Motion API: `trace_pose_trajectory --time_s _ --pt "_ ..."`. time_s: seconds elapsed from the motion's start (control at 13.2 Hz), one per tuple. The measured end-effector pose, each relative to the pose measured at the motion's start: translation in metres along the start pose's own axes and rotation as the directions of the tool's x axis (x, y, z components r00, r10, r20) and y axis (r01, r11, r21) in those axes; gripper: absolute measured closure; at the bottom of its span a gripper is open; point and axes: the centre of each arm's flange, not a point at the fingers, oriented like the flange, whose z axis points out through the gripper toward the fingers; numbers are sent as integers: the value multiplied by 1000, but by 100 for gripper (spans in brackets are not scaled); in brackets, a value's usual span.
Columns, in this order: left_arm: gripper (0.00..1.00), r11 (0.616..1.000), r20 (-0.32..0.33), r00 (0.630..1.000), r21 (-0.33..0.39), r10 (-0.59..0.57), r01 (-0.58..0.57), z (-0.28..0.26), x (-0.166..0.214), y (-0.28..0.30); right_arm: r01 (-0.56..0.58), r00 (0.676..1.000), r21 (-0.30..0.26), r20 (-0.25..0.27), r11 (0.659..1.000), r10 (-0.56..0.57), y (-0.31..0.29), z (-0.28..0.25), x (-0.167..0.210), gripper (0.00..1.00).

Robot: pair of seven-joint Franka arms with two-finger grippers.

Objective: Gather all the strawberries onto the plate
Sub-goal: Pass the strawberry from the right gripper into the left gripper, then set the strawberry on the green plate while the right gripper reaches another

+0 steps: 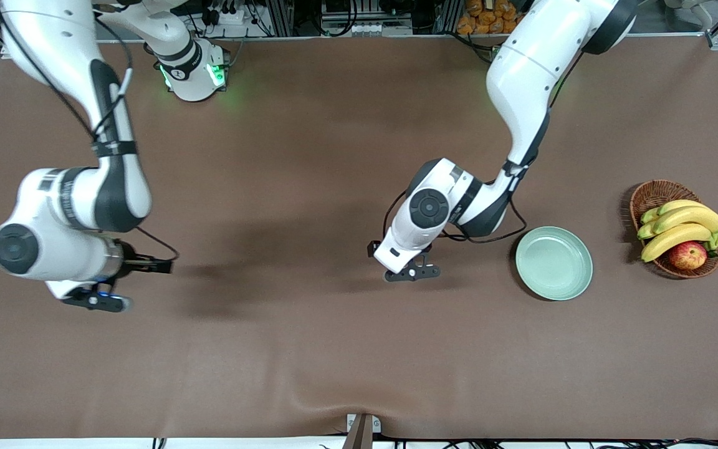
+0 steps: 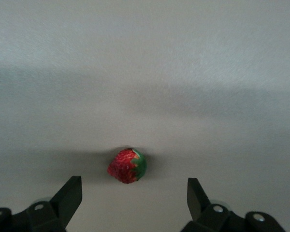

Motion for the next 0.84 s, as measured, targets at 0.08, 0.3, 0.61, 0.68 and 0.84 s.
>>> trace_pose_trajectory --time_s 0.08,0.3,0.61,0.68,0.84 --pt "10 1000 -1 1000 14 13 -13 7 -2 0 -3 1000 -3 27 1000 4 25 12 0 0" --pt "22 999 10 999 34 31 -32 22 -2 -4 9 995 11 94 1000 -10 93 47 -5 0" --pt "40 993 14 994 41 112 -113 26 1 -9 45 995 30 93 999 -48 158 97 -17 0" --pt "44 992 15 993 42 117 -118 27 1 -10 46 993 32 109 998 -49 162 111 -23 0" --pt "53 992 17 992 43 122 -123 29 1 -11 44 987 38 152 998 -50 165 133 -36 0"
